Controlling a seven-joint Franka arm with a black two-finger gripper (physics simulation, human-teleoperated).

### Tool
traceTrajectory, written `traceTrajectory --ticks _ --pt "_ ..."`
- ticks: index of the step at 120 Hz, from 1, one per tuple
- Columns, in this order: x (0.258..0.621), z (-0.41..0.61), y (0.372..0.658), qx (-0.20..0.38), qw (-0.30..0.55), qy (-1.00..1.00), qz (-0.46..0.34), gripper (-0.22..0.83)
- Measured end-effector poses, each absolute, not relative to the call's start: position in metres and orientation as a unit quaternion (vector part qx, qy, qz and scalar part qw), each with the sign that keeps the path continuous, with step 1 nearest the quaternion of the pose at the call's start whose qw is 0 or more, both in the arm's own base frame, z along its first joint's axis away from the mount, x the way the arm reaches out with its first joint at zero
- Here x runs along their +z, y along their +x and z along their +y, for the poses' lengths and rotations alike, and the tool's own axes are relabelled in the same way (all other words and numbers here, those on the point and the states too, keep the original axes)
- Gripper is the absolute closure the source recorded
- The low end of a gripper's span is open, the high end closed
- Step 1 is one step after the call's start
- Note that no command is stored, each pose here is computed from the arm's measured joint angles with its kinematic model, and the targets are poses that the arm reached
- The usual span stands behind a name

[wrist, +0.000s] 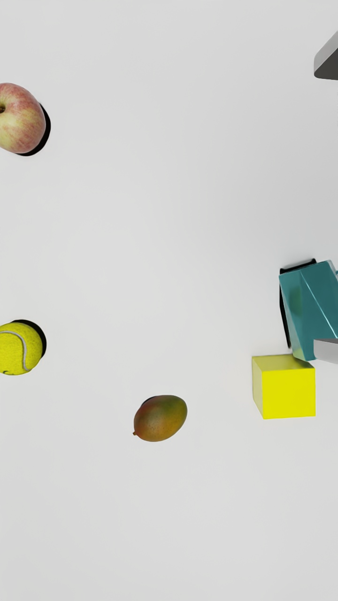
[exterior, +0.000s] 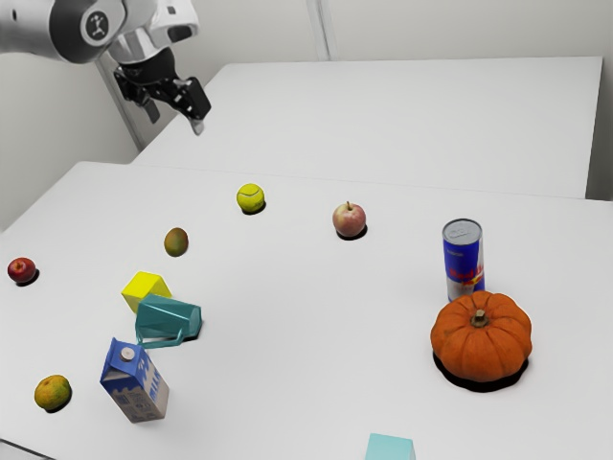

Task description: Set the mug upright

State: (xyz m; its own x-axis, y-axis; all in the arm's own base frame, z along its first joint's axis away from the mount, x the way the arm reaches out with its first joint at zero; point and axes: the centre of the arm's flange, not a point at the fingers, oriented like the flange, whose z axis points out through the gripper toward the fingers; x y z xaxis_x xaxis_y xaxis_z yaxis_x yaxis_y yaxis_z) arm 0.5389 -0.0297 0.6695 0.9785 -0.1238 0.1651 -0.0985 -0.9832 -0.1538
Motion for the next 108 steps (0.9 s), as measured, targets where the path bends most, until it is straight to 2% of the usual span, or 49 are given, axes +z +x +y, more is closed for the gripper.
traceTrajectory --ticks 18,45,60,85,108 --pt "0.663 -0.024 0.539 -0.085 0.074 -0.992 0.051 0.0" --pt "0.628 -0.004 0.54 -0.066 0.071 -0.995 0.036 0.0" --pt "0.605 0.03 0.54 -0.046 0.032 -0.998 -0.006 0.0" --pt "0.544 0.127 0.521 0.016 -0.056 -0.992 -0.116 0.0" --pt "0.479 0.185 0.492 0.07 -0.131 -0.974 -0.171 0.0"
